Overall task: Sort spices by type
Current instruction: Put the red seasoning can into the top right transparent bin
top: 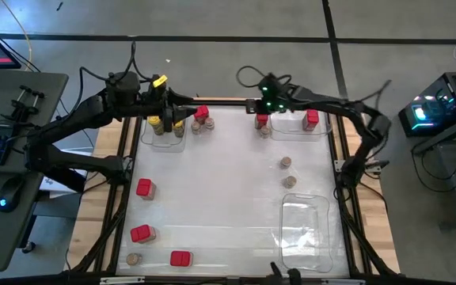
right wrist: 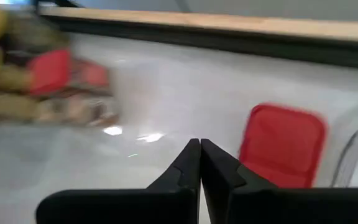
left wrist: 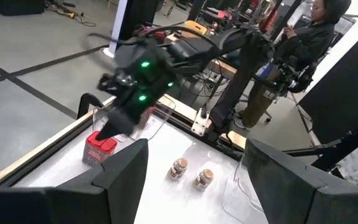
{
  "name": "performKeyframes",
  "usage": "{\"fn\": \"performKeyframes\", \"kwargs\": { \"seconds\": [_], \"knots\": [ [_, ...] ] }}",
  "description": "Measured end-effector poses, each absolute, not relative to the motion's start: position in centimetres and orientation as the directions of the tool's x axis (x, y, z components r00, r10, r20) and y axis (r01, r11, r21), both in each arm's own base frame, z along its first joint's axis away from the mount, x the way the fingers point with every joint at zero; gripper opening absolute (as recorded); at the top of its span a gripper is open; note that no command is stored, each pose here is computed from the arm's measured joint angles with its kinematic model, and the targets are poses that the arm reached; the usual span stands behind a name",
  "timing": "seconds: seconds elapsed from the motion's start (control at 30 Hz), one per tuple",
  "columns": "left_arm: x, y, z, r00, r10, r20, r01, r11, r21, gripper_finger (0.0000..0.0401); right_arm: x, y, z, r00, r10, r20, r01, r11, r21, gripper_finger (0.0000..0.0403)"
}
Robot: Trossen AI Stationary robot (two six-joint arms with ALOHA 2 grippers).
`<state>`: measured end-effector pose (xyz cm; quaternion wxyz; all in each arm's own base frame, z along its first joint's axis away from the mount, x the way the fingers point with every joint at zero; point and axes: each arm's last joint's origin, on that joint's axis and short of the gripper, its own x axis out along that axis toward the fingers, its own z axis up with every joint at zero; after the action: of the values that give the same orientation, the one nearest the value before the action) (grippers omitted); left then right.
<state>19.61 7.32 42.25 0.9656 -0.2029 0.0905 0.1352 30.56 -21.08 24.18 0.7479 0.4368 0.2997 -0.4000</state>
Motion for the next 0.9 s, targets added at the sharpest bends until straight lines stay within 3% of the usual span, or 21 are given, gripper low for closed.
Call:
{"fn": "performKeyframes", "kwargs": {
  "seconds": [0.17, 0.53, 0.8, 0.9],
  "knots": [
    [19.6, 7.3, 42.3, 0.947, 0.225, -0.230, -0.299, 0.877, -0.376, 0.0255, 32.6, -22.3, 24.4, 0.275, -0.400, -0.874, 0.947, 0.269, 0.174, 0.0002],
    [19.6, 7.3, 42.2, 0.946, 0.225, -0.232, -0.300, 0.877, -0.376, 0.0255, 34.5, -23.2, 23.0, 0.044, -0.326, -0.944, 0.938, 0.339, -0.073, 0.0001],
    [19.6, 7.3, 42.0, 0.942, 0.223, -0.252, -0.301, 0.892, -0.338, 0.0255, 34.6, -22.6, 22.2, 0.043, -0.303, -0.952, 0.922, 0.379, -0.080, 0.0000],
    [19.5, 7.3, 42.0, 0.941, 0.222, -0.256, -0.302, 0.891, -0.338, 0.0255, 35.3, -22.2, 22.2, 0.100, -0.303, -0.948, 0.903, 0.427, -0.041, 0.0000]
  ]
}}
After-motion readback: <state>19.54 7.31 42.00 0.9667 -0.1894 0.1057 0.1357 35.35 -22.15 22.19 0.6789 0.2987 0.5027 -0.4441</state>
